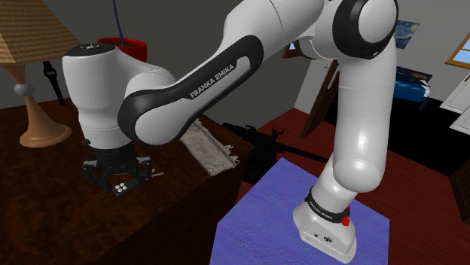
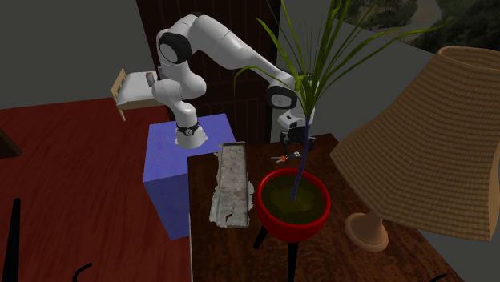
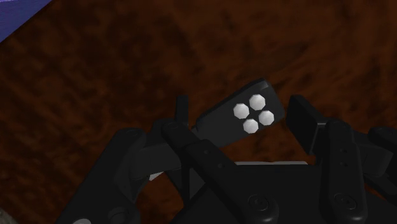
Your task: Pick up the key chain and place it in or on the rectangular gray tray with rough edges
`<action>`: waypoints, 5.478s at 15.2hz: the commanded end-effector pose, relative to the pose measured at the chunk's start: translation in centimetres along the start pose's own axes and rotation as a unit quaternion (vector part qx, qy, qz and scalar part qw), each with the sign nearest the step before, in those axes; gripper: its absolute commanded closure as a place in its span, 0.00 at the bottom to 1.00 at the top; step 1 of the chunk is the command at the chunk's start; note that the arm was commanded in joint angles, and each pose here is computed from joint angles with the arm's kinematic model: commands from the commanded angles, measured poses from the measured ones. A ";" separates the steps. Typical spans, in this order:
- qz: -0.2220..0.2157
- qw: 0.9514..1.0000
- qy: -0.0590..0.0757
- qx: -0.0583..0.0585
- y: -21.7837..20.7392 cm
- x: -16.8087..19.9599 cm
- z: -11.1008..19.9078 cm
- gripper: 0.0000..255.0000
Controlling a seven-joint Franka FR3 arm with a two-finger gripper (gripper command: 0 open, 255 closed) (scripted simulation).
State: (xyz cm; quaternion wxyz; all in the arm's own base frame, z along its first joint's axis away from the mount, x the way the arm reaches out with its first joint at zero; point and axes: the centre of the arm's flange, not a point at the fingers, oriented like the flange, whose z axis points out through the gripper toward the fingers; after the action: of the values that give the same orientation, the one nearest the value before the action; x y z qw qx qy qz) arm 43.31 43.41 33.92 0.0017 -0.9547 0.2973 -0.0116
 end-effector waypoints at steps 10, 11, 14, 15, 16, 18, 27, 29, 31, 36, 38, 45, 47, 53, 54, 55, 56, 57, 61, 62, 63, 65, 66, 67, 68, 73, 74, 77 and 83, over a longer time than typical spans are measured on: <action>0.000 1.000 0.000 0.000 0.0 0.0 -2.1 1.00; 0.000 1.000 0.000 0.000 0.0 0.1 -2.6 1.00; 0.000 1.000 0.000 0.000 0.0 0.1 -4.2 1.00; 0.000 1.000 0.000 0.000 -0.1 0.1 -4.7 1.00; 0.000 1.000 0.000 0.000 -0.1 0.1 -5.3 1.00; 0.000 1.000 0.000 0.000 -0.1 0.1 -6.3 1.00; 0.000 1.000 0.000 0.000 -0.1 0.2 -11.1 1.00; 0.000 1.000 0.000 0.000 -0.1 0.3 -12.1 1.00; 0.000 1.000 0.000 0.000 0.8 1.2 -12.3 1.00; 0.000 1.000 0.000 0.000 5.3 6.1 -12.7 1.00; 0.000 1.000 0.000 0.000 7.1 8.0 -12.8 1.00; 0.000 1.000 0.000 0.000 13.3 14.7 -13.2 1.00; 0.000 1.000 0.000 0.000 15.1 16.7 -13.3 1.00; 0.000 1.000 0.000 0.000 17.1 18.8 -11.4 1.00; 0.000 1.000 0.000 0.000 17.2 18.8 -10.8 1.00; 0.000 1.000 0.000 0.000 17.2 18.7 -10.3 1.00; 0.000 1.000 0.000 0.000 17.2 18.7 -9.8 1.00; 0.000 1.000 0.000 0.000 17.2 18.7 -9.3 1.00; 0.000 1.000 0.000 0.000 17.2 18.7 -7.1 1.00; 0.000 1.000 0.000 0.000 17.2 18.7 -6.6 1.00; 0.000 1.000 0.000 0.000 17.2 18.7 -6.1 1.00; 0.000 1.000 0.000 0.000 17.2 18.6 -5.1 1.00; 0.000 1.000 0.000 0.000 17.2 18.6 -5.1 1.00; 0.000 1.000 0.000 0.000 17.2 18.6 -5.1 1.00; 0.000 1.000 0.000 0.000 17.2 18.6 -5.1 1.00; 0.000 1.000 0.000 0.000 17.2 18.6 -5.1 0.00; 0.000 1.000 0.000 0.000 17.2 18.6 -5.1 0.00; 0.000 1.000 0.000 0.000 17.2 18.6 -5.1 0.00; 0.000 1.000 0.000 0.000 17.2 18.6 -10.1 0.00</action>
State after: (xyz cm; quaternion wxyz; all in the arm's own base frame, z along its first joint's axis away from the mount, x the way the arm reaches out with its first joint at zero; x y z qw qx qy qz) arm 48.55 18.70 43.66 0.0018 -0.9547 0.2974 -0.0122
